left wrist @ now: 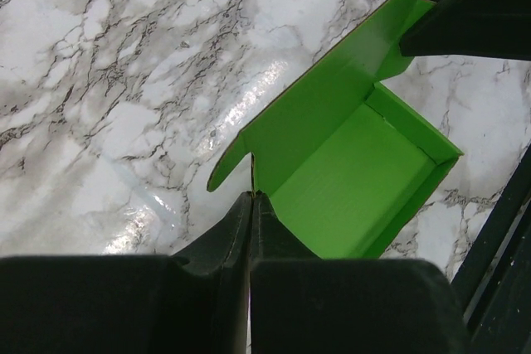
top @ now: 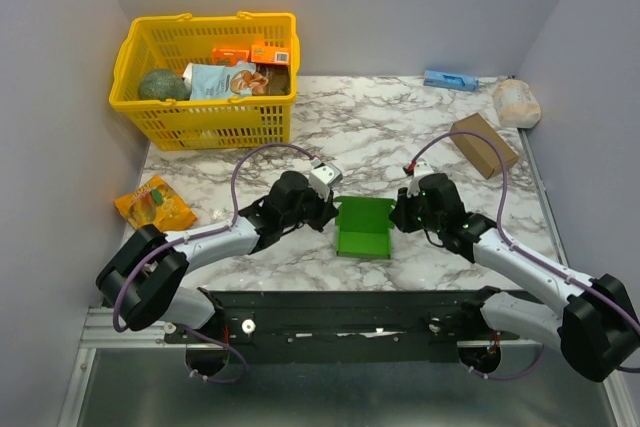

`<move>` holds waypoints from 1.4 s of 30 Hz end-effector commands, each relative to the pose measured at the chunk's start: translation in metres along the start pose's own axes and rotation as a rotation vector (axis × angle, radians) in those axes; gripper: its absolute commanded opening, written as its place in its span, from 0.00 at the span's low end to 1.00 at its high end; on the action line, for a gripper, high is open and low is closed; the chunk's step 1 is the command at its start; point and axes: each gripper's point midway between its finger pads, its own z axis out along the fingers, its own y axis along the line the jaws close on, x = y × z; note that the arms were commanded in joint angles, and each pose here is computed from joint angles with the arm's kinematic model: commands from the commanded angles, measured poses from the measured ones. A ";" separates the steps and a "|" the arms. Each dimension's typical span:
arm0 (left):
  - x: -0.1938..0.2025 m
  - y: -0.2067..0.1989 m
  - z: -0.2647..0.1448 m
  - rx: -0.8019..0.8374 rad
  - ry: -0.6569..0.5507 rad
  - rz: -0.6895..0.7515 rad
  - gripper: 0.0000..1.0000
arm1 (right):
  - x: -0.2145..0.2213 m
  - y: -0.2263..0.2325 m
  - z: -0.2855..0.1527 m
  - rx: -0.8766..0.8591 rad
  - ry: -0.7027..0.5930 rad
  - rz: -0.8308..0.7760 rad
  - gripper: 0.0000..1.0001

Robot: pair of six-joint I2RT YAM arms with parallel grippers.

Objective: Fold the paper box

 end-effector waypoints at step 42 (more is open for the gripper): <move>0.010 0.023 0.004 -0.360 -0.282 -0.103 0.00 | -0.040 0.028 0.035 0.223 -0.493 0.239 0.00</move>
